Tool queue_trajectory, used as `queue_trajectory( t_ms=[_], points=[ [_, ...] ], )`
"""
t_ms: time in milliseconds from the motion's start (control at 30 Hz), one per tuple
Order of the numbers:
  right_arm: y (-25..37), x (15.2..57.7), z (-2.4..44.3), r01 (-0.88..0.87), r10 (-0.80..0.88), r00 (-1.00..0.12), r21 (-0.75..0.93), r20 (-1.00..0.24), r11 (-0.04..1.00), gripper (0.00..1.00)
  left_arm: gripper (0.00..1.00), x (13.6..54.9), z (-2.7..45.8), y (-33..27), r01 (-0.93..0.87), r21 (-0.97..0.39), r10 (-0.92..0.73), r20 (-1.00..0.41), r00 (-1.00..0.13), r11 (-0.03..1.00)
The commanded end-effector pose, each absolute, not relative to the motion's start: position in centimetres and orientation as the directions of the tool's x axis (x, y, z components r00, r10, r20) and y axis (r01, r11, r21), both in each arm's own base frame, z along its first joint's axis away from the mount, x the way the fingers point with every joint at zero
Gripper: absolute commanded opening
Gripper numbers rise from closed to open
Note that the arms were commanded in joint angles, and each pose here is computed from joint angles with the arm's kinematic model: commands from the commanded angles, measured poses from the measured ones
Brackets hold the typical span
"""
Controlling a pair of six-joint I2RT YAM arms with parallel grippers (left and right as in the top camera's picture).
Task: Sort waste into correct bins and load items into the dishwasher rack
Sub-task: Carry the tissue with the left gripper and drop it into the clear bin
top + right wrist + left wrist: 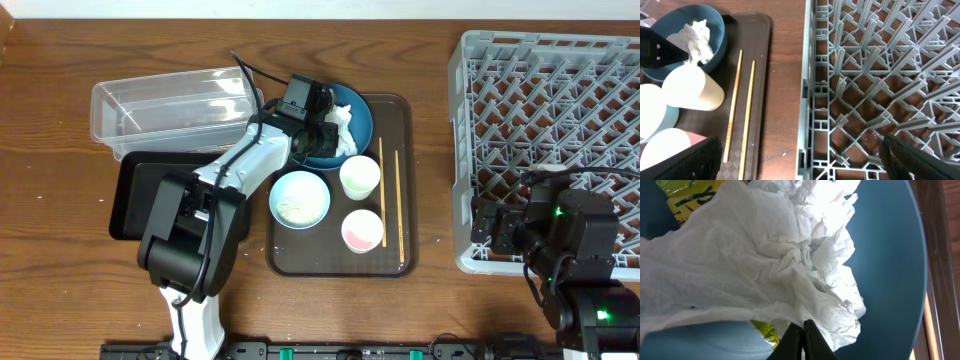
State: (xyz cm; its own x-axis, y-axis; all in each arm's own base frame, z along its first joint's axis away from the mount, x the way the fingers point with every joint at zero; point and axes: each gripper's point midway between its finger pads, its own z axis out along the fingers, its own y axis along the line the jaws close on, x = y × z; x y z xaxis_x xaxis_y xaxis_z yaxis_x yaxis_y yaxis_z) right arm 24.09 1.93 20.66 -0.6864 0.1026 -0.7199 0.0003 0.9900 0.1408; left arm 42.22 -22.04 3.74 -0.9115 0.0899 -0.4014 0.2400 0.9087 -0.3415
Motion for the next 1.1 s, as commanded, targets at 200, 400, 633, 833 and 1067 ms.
queue_trajectory(
  t_ms=[200, 400, 633, 833, 1067],
  points=[
    [2.2, 24.2, 21.5, -0.011, 0.105, -0.673, 0.151, -0.733, 0.988, 0.99, 0.06, 43.5, 13.3, -17.7, 0.196, -0.291, 0.001, -0.556, -0.831, 0.936],
    [2.2, 24.2, 21.6, -0.011, 0.104, -0.671, 0.151, -0.734, 0.989, 0.99, 0.06, 44.6, 18.1, -11.2, 0.068, -0.244, -0.109, -0.643, -0.758, 0.967],
    [2.2, 24.2, 21.6, -0.012, 0.104, -0.670, 0.151, -0.735, 0.988, 0.99, 0.06, 45.7, 19.6, -4.0, -0.076, -0.248, -0.228, -0.670, -0.707, 0.966],
    [2.2, 24.2, 21.6, -0.012, 0.104, -0.670, 0.151, -0.735, 0.988, 0.99, 0.06, 46.1, 19.3, 1.1, -0.183, -0.248, -0.305, -0.669, -0.677, 0.951],
    [2.2, 24.2, 21.6, -0.011, 0.105, -0.670, 0.151, -0.735, 0.988, 0.99, 0.70, 46.1, 18.7, 2.4, -0.212, -0.251, -0.327, -0.657, -0.679, 0.945]
  ],
)
